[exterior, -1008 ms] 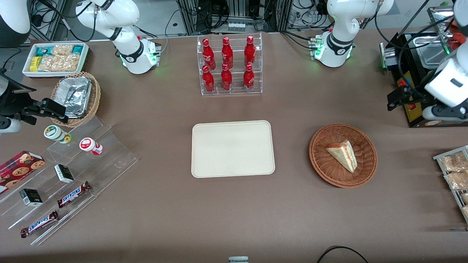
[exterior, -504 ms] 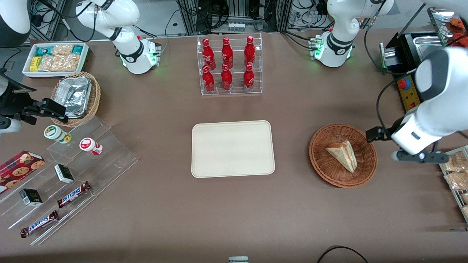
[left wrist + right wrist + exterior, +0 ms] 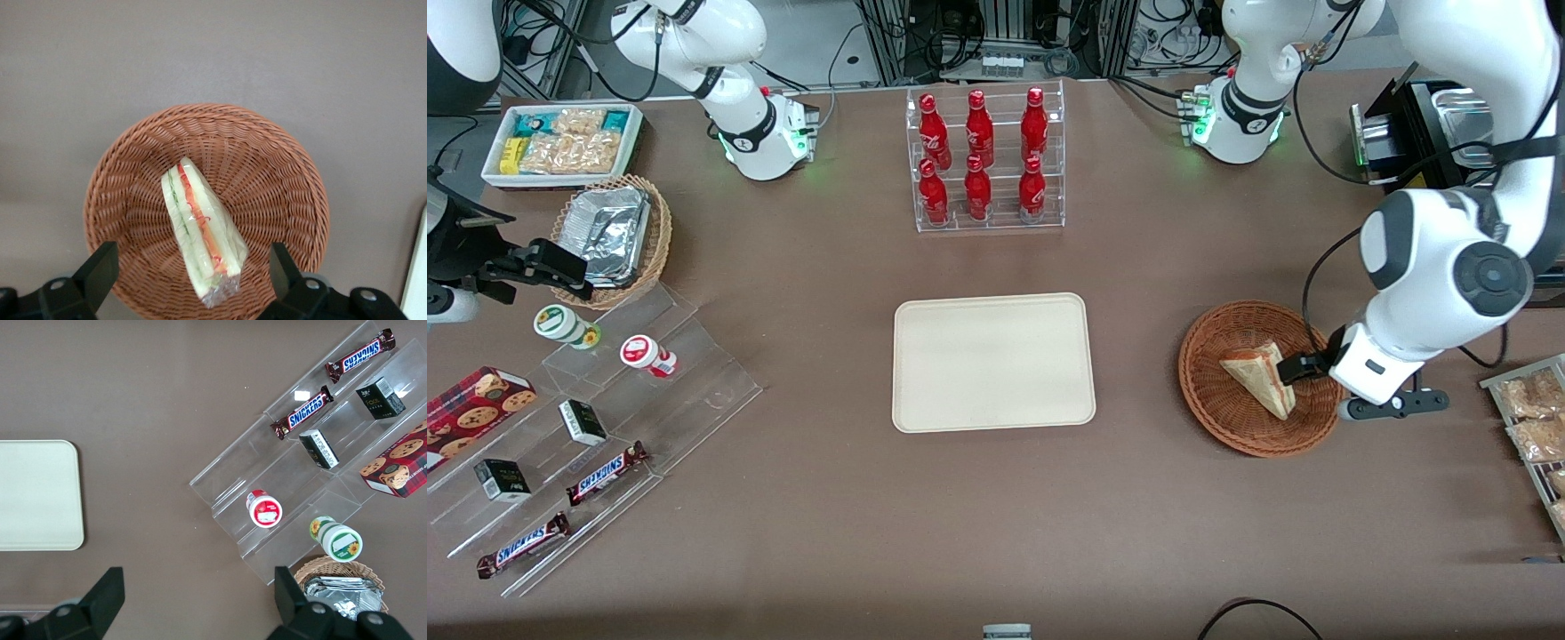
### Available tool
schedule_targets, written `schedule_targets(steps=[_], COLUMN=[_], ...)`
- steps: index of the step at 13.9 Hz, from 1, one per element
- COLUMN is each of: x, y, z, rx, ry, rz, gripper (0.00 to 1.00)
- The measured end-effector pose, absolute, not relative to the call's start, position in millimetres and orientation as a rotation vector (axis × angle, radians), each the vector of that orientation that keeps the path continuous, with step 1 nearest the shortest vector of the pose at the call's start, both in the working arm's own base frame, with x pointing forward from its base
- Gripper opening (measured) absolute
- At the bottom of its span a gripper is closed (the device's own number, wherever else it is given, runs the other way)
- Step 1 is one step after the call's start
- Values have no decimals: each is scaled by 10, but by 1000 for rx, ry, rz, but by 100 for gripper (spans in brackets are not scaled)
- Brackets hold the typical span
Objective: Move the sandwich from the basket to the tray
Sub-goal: 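Close the left gripper on the wrapped sandwich's crust edge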
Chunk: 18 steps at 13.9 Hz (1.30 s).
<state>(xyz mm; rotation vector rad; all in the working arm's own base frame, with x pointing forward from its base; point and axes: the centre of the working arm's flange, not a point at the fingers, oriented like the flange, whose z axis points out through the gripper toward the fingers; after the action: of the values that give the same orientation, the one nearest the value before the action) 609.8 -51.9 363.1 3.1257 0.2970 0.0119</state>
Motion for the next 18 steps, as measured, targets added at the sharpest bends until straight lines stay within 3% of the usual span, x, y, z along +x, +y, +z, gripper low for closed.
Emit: schedule_targets(steps=[7, 14, 18], x=[5765, 5496, 5479], y=[-707, -673, -664], z=[3053, 2801, 2707], rx=[2985, 3043, 3026], ry=[856, 850, 867], rz=[117, 60, 93], gripper=[100, 100, 100])
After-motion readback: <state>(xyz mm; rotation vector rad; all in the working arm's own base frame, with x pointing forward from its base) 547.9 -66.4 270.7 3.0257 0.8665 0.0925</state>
